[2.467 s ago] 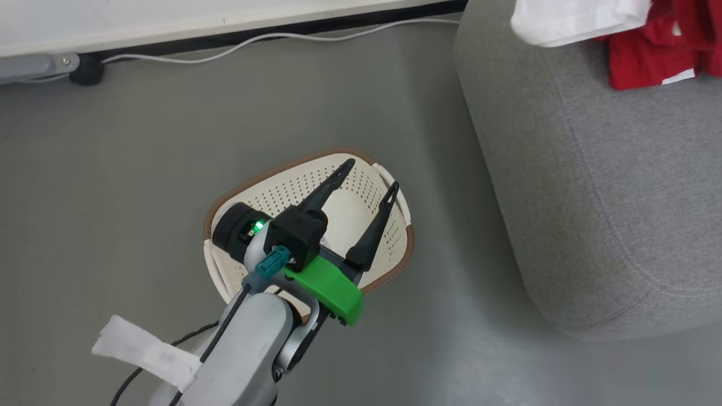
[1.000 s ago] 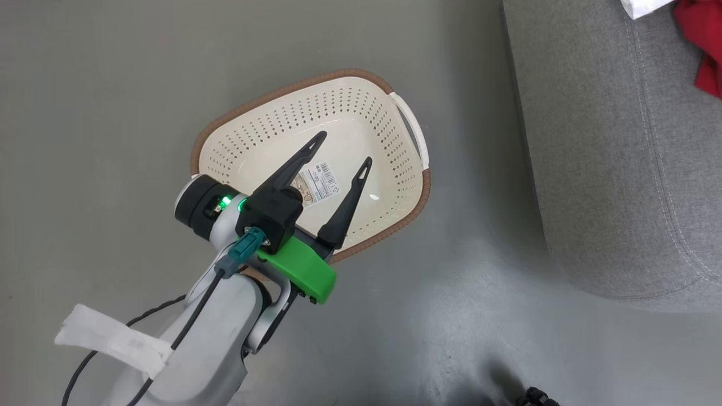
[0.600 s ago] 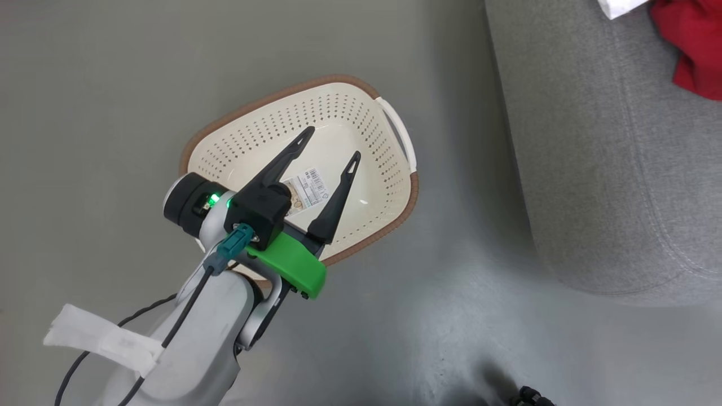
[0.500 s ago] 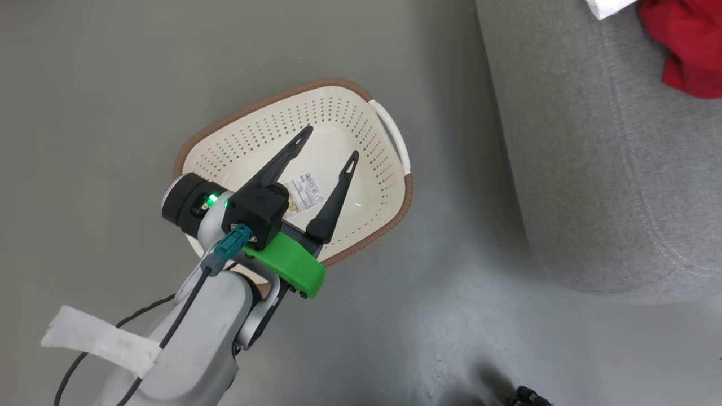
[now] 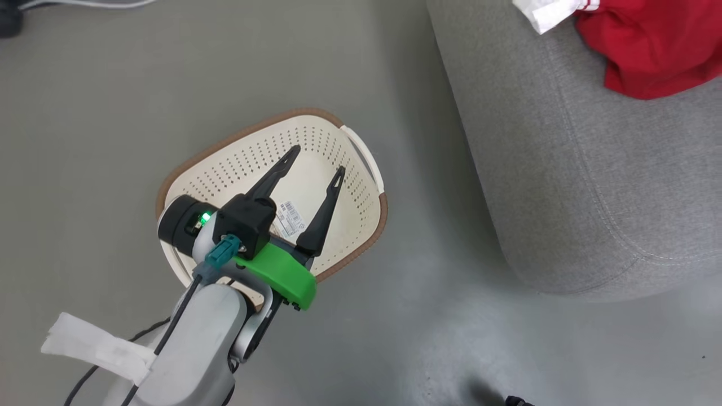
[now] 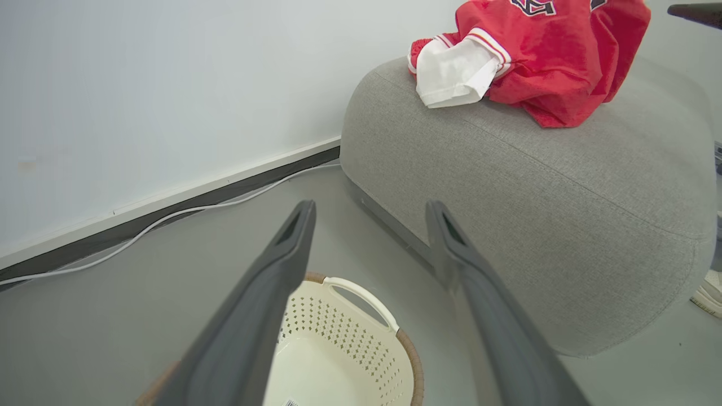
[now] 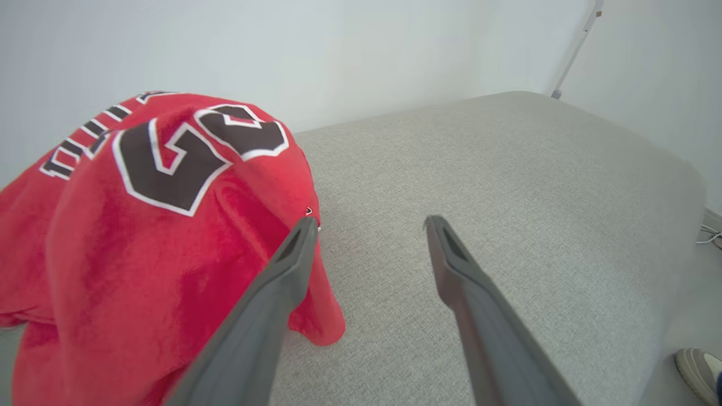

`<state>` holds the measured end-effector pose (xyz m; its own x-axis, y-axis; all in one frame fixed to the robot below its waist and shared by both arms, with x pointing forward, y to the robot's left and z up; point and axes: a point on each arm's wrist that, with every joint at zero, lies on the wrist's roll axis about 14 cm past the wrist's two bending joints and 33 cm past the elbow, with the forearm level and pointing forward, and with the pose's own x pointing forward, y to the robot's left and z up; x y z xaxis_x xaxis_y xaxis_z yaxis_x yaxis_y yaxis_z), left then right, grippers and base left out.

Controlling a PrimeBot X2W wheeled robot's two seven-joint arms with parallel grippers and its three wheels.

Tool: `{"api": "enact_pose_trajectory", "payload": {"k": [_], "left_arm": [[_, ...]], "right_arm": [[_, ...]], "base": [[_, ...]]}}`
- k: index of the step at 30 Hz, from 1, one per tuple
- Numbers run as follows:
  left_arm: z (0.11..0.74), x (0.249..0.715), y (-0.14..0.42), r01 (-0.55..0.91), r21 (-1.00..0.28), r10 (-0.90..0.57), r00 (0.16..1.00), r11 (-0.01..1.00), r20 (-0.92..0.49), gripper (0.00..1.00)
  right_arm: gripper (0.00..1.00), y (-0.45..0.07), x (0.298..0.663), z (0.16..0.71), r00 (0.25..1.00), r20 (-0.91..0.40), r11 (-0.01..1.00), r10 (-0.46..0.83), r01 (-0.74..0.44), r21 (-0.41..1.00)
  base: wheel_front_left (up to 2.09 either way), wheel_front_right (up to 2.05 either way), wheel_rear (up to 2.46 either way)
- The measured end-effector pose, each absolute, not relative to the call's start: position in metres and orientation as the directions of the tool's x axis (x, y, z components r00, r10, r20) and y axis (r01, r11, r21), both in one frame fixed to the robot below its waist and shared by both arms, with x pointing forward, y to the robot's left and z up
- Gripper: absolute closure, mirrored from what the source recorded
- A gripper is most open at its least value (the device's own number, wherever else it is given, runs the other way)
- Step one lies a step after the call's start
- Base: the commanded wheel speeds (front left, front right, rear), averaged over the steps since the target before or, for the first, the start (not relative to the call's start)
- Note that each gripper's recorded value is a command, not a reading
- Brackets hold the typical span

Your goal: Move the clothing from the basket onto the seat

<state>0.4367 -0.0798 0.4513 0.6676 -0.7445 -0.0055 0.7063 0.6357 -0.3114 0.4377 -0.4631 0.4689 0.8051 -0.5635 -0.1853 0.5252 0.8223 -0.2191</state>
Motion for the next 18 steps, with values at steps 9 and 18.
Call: {"api": "enact_pose_trajectory", "payload": {"k": [9, 18], "left_arm": [[0.472, 0.428, -0.076, 0.681, -0.316, -0.712, 0.702, 0.661, 0.021, 0.0], [0.484, 0.422, -0.045, 0.594, -0.31, -0.623, 0.783, 0.742, 0.009, 0.0]], "right_arm": [[0.0, -0.428, 0.447, 0.502, 0.887, -0.111, 0.886, -0.449, 0.426, -0.183], [0.0, -0.347, 0.467, 0.518, 0.973, -0.056, 0.971, -0.225, 0.219, -0.099]], "base": [[0.0, 0.0, 0.0], [0.0, 0.0, 0.0]]}}
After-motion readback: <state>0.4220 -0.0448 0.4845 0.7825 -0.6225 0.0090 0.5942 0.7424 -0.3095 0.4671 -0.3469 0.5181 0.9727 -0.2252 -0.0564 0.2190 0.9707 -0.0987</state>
